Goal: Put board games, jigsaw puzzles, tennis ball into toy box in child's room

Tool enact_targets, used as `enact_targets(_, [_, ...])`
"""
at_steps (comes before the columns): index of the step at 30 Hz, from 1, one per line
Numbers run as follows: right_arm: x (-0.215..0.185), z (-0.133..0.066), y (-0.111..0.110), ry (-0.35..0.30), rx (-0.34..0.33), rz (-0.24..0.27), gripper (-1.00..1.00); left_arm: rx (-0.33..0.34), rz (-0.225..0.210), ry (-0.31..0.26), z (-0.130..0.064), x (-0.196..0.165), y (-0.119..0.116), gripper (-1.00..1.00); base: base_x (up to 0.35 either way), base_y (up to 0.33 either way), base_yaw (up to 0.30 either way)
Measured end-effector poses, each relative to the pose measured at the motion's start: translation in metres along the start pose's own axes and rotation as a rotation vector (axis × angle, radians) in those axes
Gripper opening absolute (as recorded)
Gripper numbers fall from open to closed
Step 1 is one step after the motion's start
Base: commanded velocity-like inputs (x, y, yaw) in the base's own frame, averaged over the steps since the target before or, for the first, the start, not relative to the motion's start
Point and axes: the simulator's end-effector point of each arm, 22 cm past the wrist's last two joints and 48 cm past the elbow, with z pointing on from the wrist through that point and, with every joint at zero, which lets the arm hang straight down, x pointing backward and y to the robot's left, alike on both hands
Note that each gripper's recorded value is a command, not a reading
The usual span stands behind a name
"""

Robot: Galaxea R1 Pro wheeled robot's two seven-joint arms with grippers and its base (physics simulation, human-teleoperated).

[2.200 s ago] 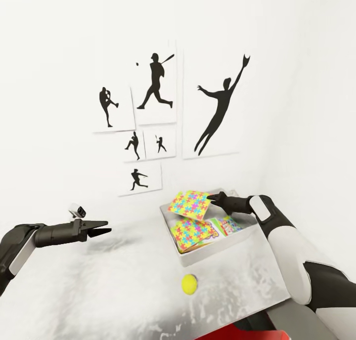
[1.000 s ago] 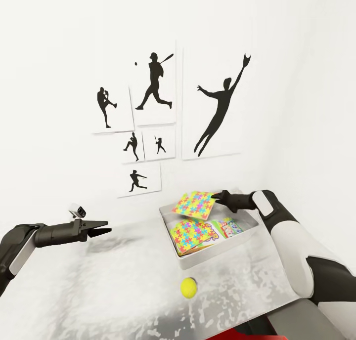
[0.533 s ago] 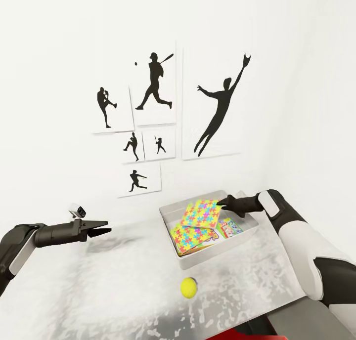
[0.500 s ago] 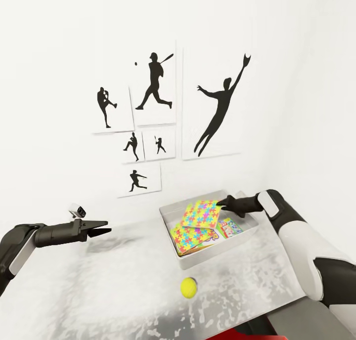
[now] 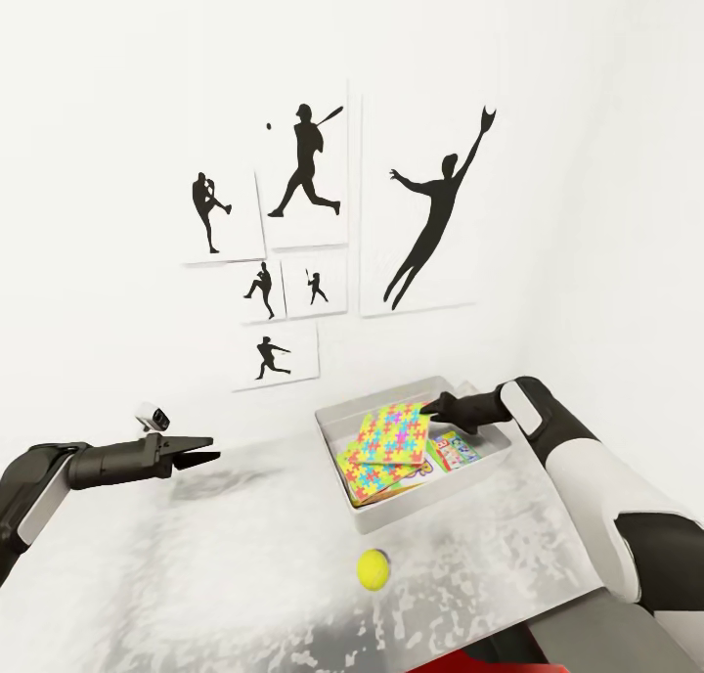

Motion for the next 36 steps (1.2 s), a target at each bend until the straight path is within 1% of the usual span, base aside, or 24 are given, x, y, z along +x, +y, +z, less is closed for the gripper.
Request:
enact_targets(10, [0.001,0.004,-0.004,0.004,0.001,0.006,-1.00,0.009,-0.010,0.000,0.002,0.001,0.002,1.00,0.000,0.000,0.000])
enact_targets(12, [0.002,0.006,-0.005,0.006,0.001,0.008,-1.00,0.020,-0.010,0.001,0.003,0.001,0.001,1.00,0.000,0.000,0.000])
enact_targets(14, [0.003,0.007,-0.006,0.008,0.002,0.010,-1.00,0.055,-0.012,0.005,0.004,0.002,-0.006,1.00,0.000,0.000,0.000])
enact_targets(16, [0.003,0.008,-0.008,0.010,0.002,0.012,-1.00,0.074,-0.013,0.008,0.005,0.003,-0.009,1.00,0.000,0.000,0.000])
enact_targets(19, [0.004,0.010,-0.009,0.014,0.001,0.016,-1.00,0.084,-0.016,0.008,0.005,0.003,-0.009,1.00,0.000,0.000,0.000])
enact_targets(23, [0.006,0.014,-0.005,0.019,-0.024,0.020,-1.00,0.088,-0.019,0.003,0.005,0.001,-0.008,1.00,0.000,0.000,0.000])
enact_targets(27, [0.007,0.017,-0.003,0.024,-0.040,0.022,-1.00,0.109,-0.006,0.002,0.013,-0.007,-0.015,1.00,0.000,0.000,0.000])
enact_targets(30, [0.008,0.020,-0.004,0.024,-0.042,0.024,-1.00,0.117,0.004,-0.001,0.016,-0.013,-0.018,1.00,0.000,0.000,0.000])
enact_targets(33, [0.008,0.022,-0.006,0.026,-0.041,0.025,-1.00,0.117,0.008,-0.001,0.017,-0.014,-0.016,1.00,0.000,0.000,0.000])
enact_targets(36, [0.009,0.024,-0.009,0.026,-0.038,0.028,-1.00,0.113,0.002,0.003,0.019,-0.012,-0.012,1.00,0.000,0.000,0.000])
